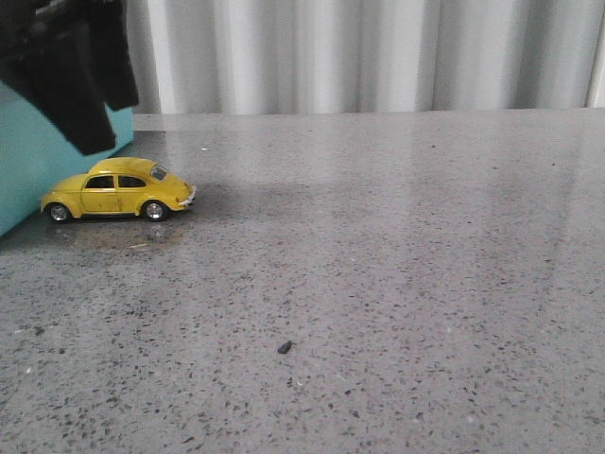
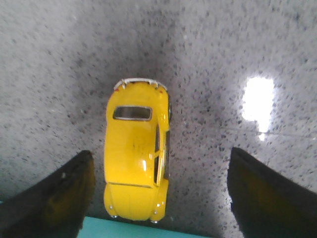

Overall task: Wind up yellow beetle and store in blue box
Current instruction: 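Lower the open left gripper around the yellow car and close it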

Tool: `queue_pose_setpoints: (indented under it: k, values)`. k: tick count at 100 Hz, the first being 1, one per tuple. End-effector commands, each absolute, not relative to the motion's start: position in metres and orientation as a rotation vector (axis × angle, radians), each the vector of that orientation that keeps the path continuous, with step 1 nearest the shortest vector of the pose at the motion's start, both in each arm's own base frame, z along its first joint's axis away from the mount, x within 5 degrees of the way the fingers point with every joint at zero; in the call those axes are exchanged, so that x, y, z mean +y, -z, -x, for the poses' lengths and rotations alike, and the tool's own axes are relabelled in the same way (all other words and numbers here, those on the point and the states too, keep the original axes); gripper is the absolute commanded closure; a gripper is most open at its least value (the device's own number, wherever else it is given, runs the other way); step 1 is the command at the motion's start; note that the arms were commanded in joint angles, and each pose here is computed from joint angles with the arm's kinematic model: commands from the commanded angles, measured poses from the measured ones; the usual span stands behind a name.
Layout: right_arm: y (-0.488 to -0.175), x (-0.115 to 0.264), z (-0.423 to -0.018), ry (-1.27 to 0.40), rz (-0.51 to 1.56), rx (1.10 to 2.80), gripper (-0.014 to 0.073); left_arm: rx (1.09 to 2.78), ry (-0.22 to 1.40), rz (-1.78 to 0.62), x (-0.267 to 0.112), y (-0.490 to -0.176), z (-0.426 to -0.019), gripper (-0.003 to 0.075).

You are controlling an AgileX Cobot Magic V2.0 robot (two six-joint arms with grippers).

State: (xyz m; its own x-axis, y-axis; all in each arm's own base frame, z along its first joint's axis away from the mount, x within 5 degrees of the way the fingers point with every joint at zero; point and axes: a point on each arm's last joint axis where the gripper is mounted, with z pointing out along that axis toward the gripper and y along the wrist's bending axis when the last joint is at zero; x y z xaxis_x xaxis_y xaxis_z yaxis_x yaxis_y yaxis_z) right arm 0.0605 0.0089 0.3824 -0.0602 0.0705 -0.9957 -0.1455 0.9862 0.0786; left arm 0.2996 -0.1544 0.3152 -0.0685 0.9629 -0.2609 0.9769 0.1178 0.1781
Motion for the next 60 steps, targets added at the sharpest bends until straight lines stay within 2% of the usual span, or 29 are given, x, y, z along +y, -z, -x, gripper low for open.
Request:
queue_pose_setpoints:
  k: [1,38,60]
  values:
    - [-0.395,0.009,-0.060,-0.169,0.063,1.539,0.0636,2.038,0.024,-1.862,-0.156,-0.331,-0.300,0.0209]
    - [-0.395,0.009,-0.060,-0.169,0.063,1.539,0.0636,2.052,-0.018,-1.875,-0.162,-0.306,-0.320,0.0209]
    - [-0.395,0.009,-0.060,-0.169,0.063,1.539,0.0636,2.052,-0.042,-1.878,-0.161,-0.303,-0.323,0.0209]
